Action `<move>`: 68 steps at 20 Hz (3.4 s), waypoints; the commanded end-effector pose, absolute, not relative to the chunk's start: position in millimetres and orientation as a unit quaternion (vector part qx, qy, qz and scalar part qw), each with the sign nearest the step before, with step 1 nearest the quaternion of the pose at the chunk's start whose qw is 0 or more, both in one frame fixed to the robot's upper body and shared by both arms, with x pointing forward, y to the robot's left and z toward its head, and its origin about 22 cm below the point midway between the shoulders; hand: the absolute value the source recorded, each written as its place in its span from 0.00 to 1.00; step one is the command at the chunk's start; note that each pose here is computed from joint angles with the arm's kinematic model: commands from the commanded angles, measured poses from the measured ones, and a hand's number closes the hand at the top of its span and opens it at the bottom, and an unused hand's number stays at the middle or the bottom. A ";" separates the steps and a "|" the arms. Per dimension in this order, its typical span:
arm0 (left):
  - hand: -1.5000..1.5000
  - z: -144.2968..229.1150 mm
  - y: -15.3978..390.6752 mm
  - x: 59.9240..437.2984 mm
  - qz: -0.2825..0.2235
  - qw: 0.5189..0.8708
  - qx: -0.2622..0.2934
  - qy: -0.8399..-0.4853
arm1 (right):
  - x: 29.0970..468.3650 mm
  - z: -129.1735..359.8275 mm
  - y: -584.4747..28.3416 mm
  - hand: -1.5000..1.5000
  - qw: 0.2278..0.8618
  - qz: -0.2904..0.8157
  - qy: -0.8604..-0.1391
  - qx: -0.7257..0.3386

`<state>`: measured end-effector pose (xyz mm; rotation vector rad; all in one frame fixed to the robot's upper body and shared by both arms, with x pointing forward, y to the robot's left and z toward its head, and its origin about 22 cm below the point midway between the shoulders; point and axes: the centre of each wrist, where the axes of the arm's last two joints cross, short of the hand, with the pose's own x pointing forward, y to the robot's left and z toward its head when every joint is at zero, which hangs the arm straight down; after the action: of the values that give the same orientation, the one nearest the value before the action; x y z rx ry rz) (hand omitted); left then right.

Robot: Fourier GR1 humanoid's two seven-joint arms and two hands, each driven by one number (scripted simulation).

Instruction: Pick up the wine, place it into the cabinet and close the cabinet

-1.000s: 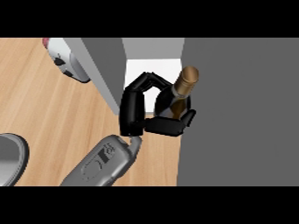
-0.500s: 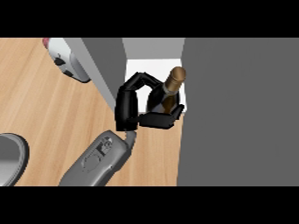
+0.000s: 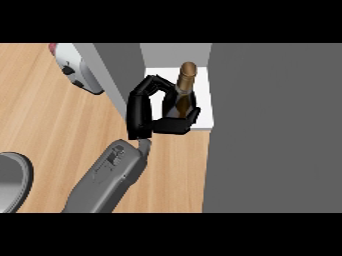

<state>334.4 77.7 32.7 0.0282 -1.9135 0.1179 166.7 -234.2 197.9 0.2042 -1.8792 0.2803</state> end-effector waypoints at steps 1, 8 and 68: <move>1.00 47.7 91.4 366.3 0.048 0.587 0.005 -0.808 | 151.7 209.5 -244.4 0.00 0.551 0.120 -0.819 0.108; 1.00 28.3 79.4 371.2 0.058 0.602 0.002 -0.796 | 148.4 208.3 -242.2 0.00 0.555 0.116 -0.815 0.118; 0.00 14.5 113.6 425.1 0.066 0.616 0.131 -0.774 | 160.4 202.3 -229.5 0.00 0.548 0.140 -0.814 0.133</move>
<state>427.4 106.2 22.3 0.2367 -1.8470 0.1668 170.9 -227.6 193.6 0.2814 -1.9015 0.3238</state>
